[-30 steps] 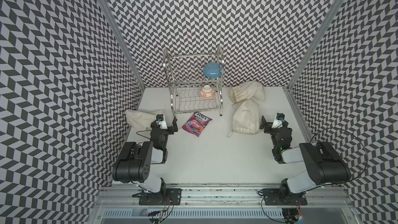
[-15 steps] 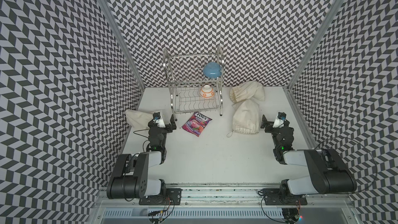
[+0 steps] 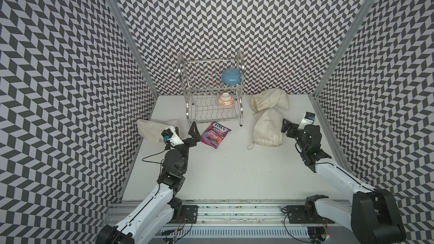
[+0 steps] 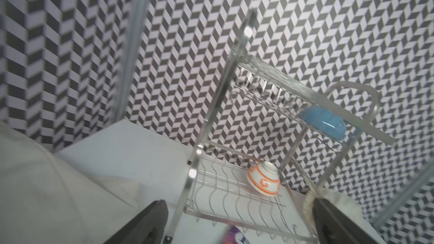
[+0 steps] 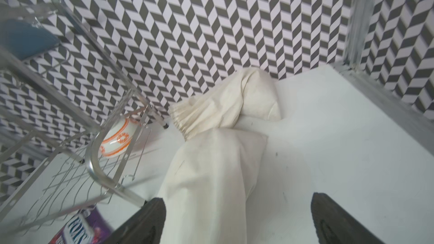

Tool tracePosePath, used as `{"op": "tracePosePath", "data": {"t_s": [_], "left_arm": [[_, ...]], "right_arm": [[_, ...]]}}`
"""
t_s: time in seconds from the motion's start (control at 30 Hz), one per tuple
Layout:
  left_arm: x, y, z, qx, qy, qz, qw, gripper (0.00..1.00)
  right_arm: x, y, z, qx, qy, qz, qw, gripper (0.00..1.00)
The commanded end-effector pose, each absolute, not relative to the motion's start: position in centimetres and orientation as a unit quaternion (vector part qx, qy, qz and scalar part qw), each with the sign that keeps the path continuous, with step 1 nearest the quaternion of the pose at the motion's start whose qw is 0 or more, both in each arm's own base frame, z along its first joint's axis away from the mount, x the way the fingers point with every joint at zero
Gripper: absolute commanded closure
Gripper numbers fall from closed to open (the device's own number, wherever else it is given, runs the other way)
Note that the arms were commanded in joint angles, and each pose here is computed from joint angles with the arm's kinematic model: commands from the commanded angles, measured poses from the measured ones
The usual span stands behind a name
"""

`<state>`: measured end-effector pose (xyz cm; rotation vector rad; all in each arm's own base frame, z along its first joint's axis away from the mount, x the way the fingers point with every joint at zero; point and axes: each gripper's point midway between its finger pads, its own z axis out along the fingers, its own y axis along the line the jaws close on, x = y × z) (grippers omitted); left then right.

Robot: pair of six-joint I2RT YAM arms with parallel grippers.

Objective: Close the soil bag
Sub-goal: Adjust the soil bag at the center of the board.

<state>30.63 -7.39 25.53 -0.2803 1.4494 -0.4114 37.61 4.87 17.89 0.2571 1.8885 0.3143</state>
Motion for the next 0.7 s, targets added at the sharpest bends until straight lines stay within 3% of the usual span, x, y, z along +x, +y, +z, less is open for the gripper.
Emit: {"op": "tracePosePath", "data": {"t_s": [0.0,0.13,0.3,0.67], "left_arm": [[30.6,-12.2,23.5,-0.065,0.696,-0.237,0.674,0.00],[29.6,-20.6,20.9,0.069,0.722,-0.298,0.621,0.00],[28.4,-29.9,17.4,0.214,0.740,-0.284,0.571,0.00],[32.0,-36.0,9.2,0.288,0.771,-0.196,0.533,0.07]], "right_arm": [[36.2,7.5,16.0,0.097,0.824,0.202,0.520,0.00],[36.2,9.1,14.3,0.076,0.835,0.232,0.493,0.00],[36.0,10.0,13.4,0.068,0.833,0.249,0.489,0.00],[35.4,10.4,13.0,0.068,0.826,0.265,0.493,0.00]]}}
